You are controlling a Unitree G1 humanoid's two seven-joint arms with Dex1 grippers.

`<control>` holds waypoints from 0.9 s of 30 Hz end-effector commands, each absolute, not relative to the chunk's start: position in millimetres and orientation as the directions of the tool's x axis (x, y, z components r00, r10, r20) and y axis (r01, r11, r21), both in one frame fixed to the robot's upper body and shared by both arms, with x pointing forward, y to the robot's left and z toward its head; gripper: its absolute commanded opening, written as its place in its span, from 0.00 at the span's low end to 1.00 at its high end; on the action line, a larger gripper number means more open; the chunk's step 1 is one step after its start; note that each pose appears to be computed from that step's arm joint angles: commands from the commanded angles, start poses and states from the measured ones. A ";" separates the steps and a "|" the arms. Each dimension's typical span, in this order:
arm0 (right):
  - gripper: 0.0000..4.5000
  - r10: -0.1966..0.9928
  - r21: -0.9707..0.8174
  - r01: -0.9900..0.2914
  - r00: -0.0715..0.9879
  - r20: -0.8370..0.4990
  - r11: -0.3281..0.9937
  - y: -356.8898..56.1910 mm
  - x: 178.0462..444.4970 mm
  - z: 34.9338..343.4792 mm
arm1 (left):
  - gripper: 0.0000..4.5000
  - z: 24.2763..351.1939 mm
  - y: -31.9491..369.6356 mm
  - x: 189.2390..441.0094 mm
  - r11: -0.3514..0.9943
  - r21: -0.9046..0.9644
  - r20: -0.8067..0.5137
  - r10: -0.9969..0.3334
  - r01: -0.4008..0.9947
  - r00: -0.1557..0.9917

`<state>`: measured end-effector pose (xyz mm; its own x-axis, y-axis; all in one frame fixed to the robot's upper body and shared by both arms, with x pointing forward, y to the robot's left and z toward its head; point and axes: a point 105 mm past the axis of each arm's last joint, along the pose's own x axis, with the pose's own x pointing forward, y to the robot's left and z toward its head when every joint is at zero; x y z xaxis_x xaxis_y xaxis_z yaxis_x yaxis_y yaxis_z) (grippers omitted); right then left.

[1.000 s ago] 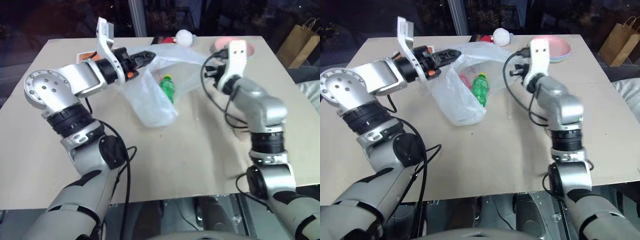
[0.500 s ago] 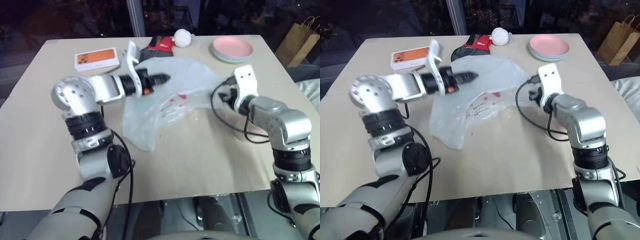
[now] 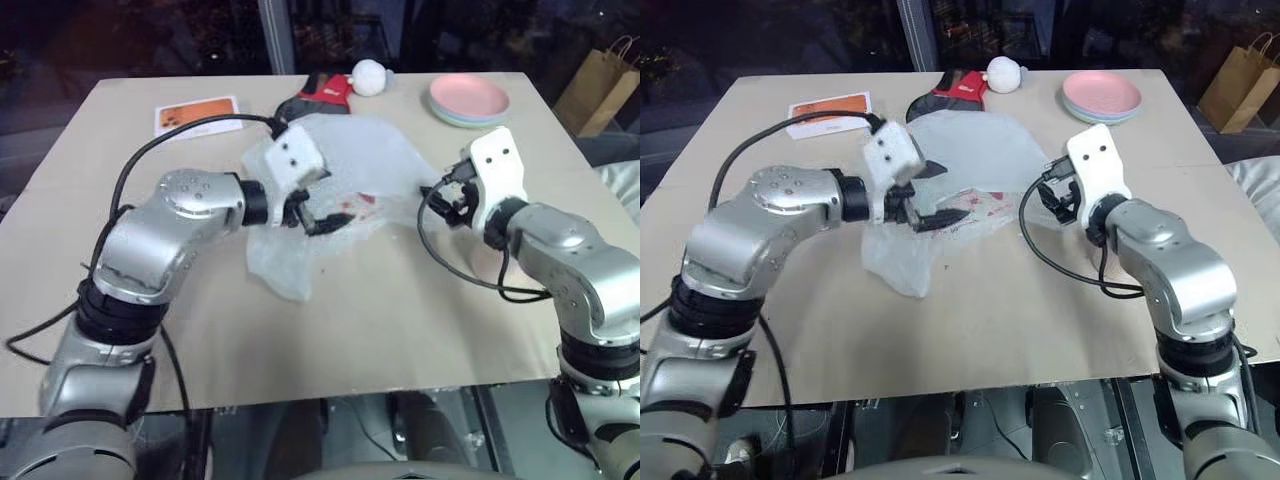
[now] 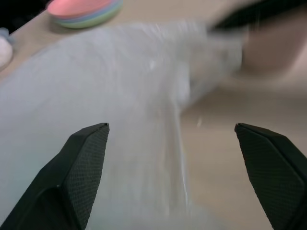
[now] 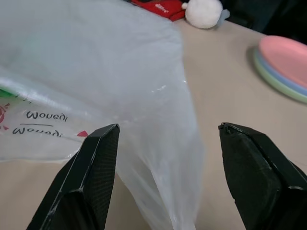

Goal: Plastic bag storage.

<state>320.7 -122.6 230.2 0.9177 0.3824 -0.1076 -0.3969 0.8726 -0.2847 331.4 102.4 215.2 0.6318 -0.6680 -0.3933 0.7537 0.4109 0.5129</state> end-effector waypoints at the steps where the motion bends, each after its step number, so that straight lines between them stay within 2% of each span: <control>1: 0.74 0.390 -0.330 -0.380 0.920 -0.039 0.864 -127.4 297.6 247.7 | 0.91 215.9 101.6 341.3 0.380 0.633 -0.371 -0.616 0.674 0.695; 6: 0.74 0.340 -0.358 -0.335 0.939 -0.050 0.872 -143.8 275.6 245.3 | 0.91 200.9 105.3 364.8 0.381 0.698 -0.376 -0.527 0.607 0.763; 7: 0.74 0.322 -0.356 -0.318 0.945 -0.051 0.878 -148.6 271.7 244.7 | 0.80 202.8 104.4 369.4 0.395 0.703 -0.358 -0.522 0.591 0.774; 9: 0.74 0.280 -0.331 -0.287 0.958 -0.070 0.899 -162.0 265.8 238.7 | 0.77 205.4 99.9 375.0 0.426 0.676 -0.341 -0.542 0.601 0.768; 12: 0.74 0.237 -0.298 -0.268 0.962 -0.137 0.916 -180.2 254.3 220.0 | 0.49 217.6 92.9 383.7 0.517 0.598 -0.286 -0.576 0.612 0.766; 15: 0.74 0.169 -0.287 -0.221 0.966 -0.194 0.932 -198.5 238.6 202.3 | 0.16 230.5 87.5 389.8 0.583 0.516 -0.238 -0.607 0.628 0.758; 16: 0.74 0.152 -0.290 -0.210 0.966 -0.210 0.934 -202.5 233.3 198.1 | 0.07 233.2 86.5 390.8 0.587 0.506 -0.230 -0.615 0.632 0.755; 17: 0.74 0.125 -0.288 -0.186 0.968 -0.216 0.939 -207.1 230.3 194.6 | 0.02 234.9 85.6 391.8 0.593 0.490 -0.226 -0.621 0.639 0.750; 22: 0.74 0.080 -0.355 -0.162 0.969 -0.234 0.921 -213.8 224.1 188.4 | 0.02 231.9 88.8 395.0 0.600 0.483 -0.236 -0.613 0.638 0.754; 27: 0.74 0.151 -0.441 -0.234 0.965 -0.216 0.867 -206.0 223.0 194.2 | 0.02 226.4 93.1 393.8 0.610 0.478 -0.245 -0.598 0.632 0.763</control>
